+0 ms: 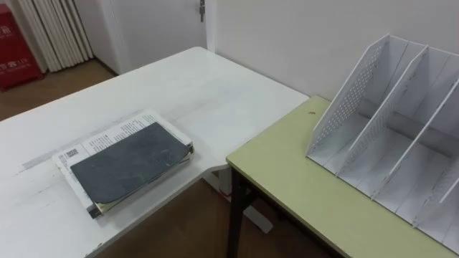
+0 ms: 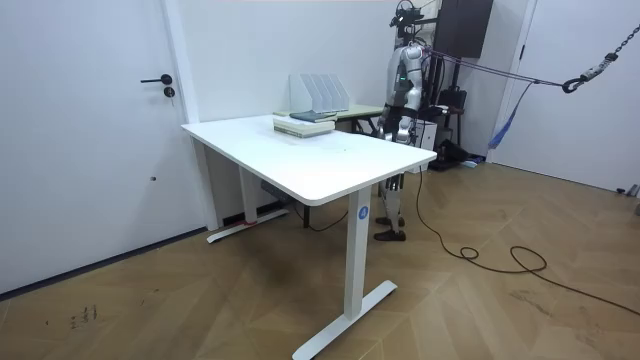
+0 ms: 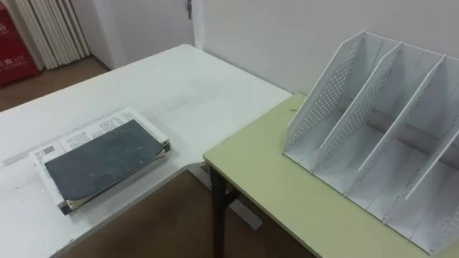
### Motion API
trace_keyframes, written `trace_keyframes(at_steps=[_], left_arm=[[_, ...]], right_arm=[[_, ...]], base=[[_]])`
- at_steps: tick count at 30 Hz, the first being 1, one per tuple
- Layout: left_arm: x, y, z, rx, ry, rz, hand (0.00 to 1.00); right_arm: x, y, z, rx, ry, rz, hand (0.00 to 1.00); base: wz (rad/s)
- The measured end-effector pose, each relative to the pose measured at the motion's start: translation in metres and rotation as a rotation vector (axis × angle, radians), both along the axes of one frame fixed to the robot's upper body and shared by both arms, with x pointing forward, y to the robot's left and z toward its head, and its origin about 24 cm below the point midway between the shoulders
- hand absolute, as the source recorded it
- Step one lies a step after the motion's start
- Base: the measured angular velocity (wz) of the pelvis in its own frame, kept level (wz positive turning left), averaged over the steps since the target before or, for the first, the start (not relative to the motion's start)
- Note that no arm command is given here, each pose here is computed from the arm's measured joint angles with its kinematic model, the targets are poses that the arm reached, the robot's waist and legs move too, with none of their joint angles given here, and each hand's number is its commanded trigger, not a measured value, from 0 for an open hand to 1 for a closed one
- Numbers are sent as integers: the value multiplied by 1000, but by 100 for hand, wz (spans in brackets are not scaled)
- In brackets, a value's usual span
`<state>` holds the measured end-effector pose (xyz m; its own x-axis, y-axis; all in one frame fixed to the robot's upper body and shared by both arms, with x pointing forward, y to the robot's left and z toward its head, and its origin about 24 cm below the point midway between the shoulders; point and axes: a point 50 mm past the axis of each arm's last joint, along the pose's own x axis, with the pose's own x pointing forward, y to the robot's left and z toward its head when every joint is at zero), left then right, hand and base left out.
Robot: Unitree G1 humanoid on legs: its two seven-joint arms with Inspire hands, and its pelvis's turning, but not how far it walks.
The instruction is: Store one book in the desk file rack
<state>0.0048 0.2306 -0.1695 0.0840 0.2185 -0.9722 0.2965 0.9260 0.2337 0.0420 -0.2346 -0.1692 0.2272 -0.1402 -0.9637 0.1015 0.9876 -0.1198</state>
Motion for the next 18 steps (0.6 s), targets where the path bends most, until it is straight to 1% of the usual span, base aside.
trace_keyframes(at_steps=[7, 18], left_arm=[[2, -1, 0, -15, -3, -2, 0], [5, 2, 1, 11, -23, 19, 0]], right_arm=[[2, 0, 0, -2, -2, 6, 0], [1, -1, 0, -2, -3, -8, 0]], base=[[0], [0]])
